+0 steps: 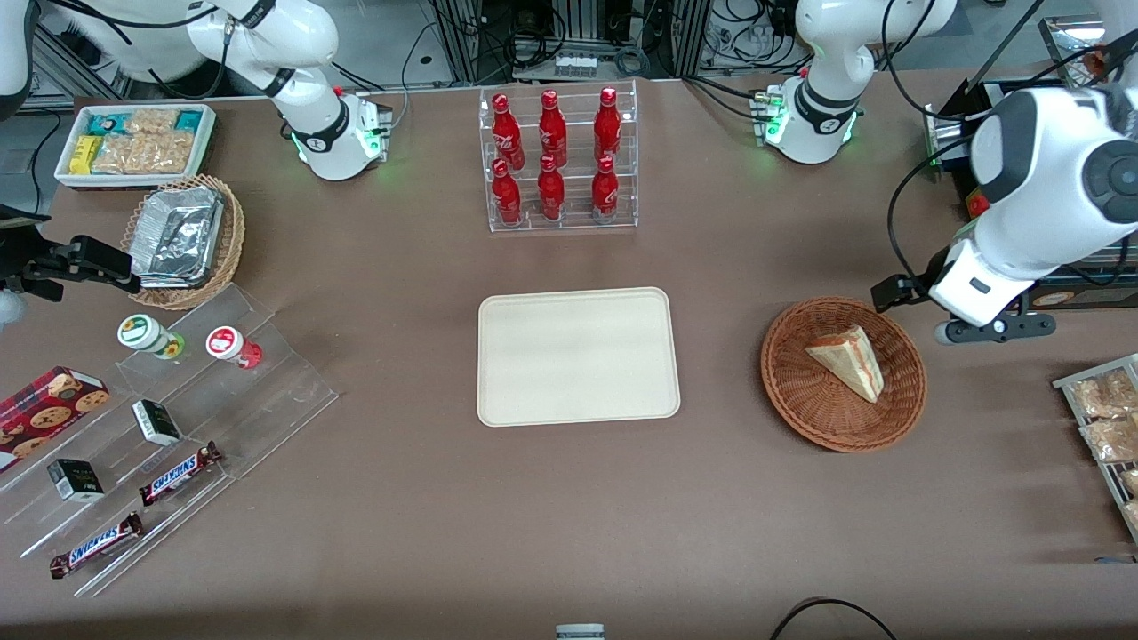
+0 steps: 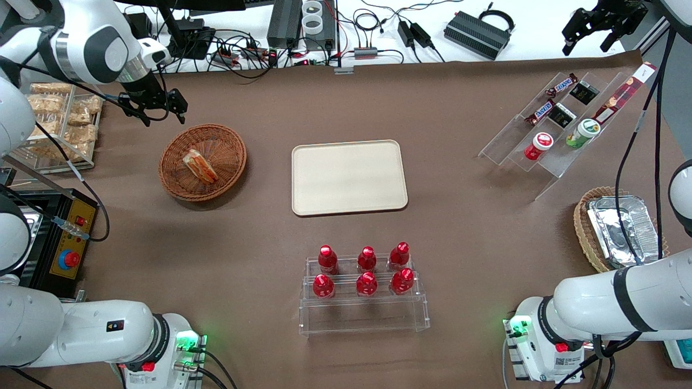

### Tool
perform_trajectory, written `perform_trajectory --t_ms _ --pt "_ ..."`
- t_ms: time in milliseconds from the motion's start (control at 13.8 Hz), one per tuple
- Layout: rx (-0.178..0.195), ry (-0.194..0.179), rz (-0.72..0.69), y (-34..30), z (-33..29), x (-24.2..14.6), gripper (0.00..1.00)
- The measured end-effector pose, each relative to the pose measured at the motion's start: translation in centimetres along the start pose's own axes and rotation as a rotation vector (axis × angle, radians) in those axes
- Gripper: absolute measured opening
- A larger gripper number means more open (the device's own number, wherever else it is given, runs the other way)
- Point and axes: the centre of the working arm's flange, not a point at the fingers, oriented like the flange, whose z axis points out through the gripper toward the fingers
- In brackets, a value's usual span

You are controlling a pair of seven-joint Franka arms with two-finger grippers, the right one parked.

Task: Place sandwich from basket to tray
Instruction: 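Move the left gripper over the wicker basket holding the sandwich, then lower the open left gripper around the wrapped sandwich wedge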

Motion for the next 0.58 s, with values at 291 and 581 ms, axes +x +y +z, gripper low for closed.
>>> perform_trajectory --t_ms 291,581 --pt "-0.006 0.023 -0.069 0.0 3.1 -0.1 1.00" --pt "-0.015 0.036 -0.260 0.1 5.6 -0.2 1.00"
